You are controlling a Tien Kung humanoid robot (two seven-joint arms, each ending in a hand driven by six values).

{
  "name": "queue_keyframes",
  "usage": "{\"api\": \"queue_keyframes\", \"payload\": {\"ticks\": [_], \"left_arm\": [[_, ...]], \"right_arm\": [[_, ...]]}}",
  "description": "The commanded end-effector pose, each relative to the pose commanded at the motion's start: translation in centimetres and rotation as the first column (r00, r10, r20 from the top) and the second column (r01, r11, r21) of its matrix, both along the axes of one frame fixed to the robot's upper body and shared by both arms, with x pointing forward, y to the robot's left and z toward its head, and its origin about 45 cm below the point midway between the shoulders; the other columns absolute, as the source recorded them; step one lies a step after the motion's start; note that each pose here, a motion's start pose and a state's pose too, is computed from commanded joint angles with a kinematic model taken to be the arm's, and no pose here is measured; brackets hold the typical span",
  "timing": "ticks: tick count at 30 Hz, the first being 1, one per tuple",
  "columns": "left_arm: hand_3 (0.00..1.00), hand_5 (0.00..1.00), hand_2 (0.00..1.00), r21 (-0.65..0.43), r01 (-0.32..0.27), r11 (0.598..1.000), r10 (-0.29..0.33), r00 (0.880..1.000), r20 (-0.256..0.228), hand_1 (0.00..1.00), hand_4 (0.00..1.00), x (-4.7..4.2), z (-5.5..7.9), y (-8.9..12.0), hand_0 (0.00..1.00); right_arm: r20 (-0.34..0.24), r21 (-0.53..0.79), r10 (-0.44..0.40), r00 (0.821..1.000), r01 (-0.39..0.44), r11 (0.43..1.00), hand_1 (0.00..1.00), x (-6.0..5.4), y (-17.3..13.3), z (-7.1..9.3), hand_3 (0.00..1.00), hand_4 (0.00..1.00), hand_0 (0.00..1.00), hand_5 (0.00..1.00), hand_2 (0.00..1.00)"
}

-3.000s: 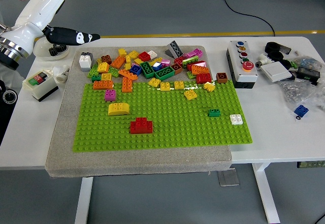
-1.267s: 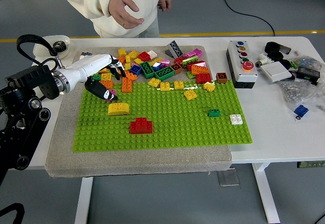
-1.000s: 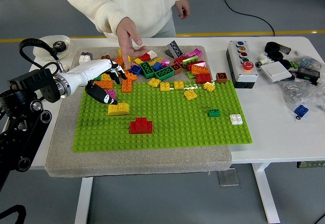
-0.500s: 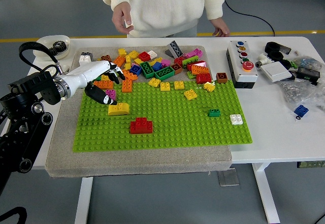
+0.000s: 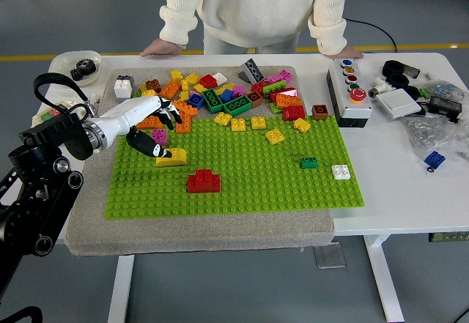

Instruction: Pick up the brick,pile it on top of brick,press brick,pick up the brick,pile it on top of brick,press brick

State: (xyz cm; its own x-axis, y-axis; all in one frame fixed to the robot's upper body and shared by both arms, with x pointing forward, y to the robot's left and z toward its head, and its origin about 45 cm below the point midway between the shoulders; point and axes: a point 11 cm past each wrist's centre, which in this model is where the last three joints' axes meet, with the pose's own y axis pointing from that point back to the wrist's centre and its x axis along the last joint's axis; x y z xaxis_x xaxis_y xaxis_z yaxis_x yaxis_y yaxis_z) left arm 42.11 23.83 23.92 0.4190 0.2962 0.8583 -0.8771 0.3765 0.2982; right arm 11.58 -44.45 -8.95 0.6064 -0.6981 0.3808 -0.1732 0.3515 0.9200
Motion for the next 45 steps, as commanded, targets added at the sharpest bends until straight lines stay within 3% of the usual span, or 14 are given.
{"api": "queue_keyframes", "payload": {"ticks": [22,23,45], "left_arm": [[0.741,0.056,0.622,0.007,-0.011,1.000,0.011,0.999,-0.033,0.653,0.998,-0.06,-1.6,-0.3,0.704],[0.761,0.059,0.685,0.007,-0.009,1.000,0.009,0.999,-0.032,0.660,0.998,-0.05,-1.6,-0.3,0.710],[0.731,0.048,0.673,-0.022,0.025,0.999,-0.025,1.000,0.012,0.716,0.998,0.07,-2.1,-0.4,0.778]], "right_arm": [[0.001,0.002,-0.003,1.000,0.003,1.000,0.652,0.0,0.0,0.0,0.594,0.799,0.740,0.314,0.717],[0.001,0.002,-0.004,1.000,0.004,1.000,0.651,0.0,0.0,0.0,0.594,0.798,0.741,0.313,0.717],[0.002,0.002,-0.002,1.000,0.002,1.000,0.651,0.0,0.0,0.0,0.593,0.798,0.741,0.313,0.718]]}}
